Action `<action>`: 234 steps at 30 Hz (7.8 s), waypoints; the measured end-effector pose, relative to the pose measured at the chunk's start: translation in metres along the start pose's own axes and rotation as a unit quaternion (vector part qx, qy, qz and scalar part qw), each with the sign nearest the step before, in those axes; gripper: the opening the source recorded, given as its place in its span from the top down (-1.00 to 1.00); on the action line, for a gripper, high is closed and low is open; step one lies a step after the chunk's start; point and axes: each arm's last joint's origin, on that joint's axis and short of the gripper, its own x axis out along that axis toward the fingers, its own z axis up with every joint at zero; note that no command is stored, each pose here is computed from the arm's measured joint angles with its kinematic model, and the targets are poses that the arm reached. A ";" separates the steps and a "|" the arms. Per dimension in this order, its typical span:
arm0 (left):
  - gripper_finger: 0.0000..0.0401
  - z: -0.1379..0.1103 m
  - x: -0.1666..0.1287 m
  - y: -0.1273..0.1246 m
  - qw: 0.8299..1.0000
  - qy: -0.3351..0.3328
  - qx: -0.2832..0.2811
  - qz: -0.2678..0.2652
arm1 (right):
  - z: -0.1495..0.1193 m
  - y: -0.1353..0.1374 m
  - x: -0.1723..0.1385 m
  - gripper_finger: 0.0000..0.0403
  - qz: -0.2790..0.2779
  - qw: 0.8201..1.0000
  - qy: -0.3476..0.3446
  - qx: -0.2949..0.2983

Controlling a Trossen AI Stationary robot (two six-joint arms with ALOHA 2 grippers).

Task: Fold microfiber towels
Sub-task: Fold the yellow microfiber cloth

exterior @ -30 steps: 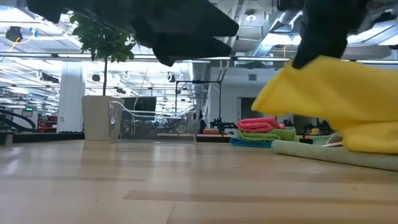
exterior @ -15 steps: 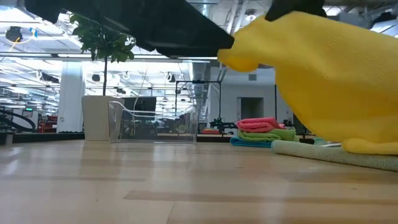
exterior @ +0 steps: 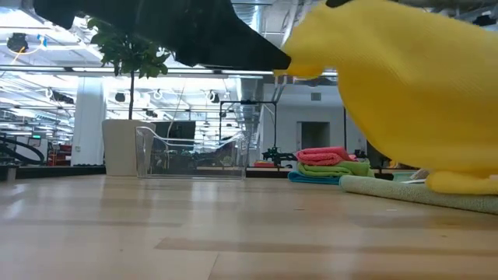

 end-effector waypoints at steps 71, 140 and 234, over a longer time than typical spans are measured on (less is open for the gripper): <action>1.00 -0.055 -0.060 -0.084 0.966 0.230 -0.097 -0.063 | -0.024 -0.039 0.144 0.93 -0.001 0.980 0.170 -0.104; 0.89 -0.039 -0.051 -0.066 0.961 0.265 0.076 0.021 | -0.079 0.136 0.042 0.97 -0.158 0.982 0.105 -0.014; 1.00 -0.009 -0.073 0.016 0.809 0.512 0.179 0.225 | 0.022 -0.032 0.054 0.96 -0.384 0.919 0.084 -0.031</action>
